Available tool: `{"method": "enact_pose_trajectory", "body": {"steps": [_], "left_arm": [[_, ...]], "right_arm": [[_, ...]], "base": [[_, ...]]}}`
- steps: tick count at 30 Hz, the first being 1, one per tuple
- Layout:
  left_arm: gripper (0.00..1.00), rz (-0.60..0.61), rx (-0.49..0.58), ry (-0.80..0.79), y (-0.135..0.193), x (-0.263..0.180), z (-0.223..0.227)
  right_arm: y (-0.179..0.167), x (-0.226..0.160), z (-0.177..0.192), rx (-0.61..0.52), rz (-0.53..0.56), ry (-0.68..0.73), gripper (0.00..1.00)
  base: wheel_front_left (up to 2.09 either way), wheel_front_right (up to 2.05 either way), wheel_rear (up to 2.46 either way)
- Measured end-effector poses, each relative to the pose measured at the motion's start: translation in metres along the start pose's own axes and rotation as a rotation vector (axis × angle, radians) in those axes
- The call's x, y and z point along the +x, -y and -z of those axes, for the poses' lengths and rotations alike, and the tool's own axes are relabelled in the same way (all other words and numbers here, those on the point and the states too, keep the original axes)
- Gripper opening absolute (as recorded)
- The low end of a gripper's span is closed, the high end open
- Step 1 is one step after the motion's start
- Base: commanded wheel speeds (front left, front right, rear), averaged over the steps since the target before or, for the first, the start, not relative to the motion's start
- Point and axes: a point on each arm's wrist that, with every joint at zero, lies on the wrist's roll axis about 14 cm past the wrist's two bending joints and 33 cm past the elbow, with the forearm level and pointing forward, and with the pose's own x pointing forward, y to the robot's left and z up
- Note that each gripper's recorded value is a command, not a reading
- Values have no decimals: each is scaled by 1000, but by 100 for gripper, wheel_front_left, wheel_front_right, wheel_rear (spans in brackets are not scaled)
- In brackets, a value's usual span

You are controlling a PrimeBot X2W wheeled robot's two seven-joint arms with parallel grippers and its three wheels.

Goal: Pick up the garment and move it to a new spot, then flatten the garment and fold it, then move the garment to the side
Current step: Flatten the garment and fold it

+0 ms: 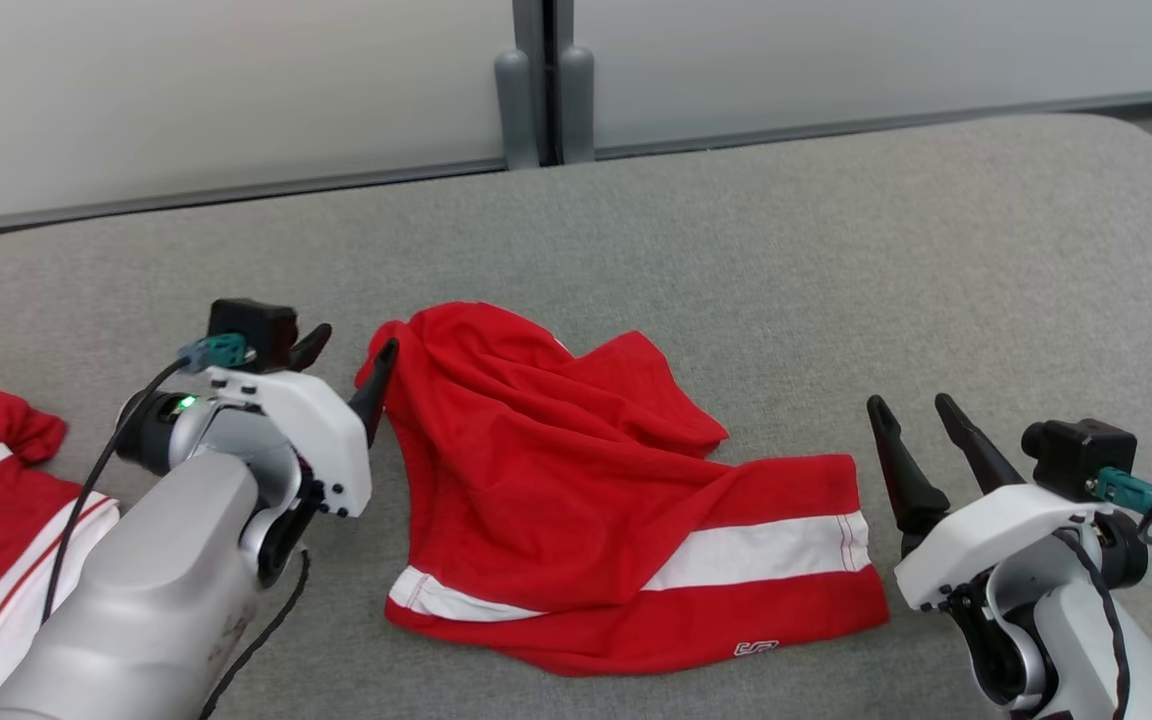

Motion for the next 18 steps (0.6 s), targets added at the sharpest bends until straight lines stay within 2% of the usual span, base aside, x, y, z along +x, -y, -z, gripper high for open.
{"method": "enact_pose_trajectory", "body": {"steps": [5, 12, 15, 18], "left_arm": [[100, -96, -21, 195, -32, -35, -30], [100, -259, -69, 364, -70, -96, -45], [100, -302, -62, 460, -71, -125, -59], [100, -341, -73, 510, -64, -150, -54]], "right_arm": [[-10, -6, -6, 1, -23, 27, 100], [-18, -12, -20, -2, -29, 118, 100], [-19, -14, -23, -4, -27, 151, 100], [-19, -17, -27, -15, -25, 180, 100]], "base": [[0, 0, 0], [0, 0, 0], [0, 0, 0], [0, 0, 0]]}}
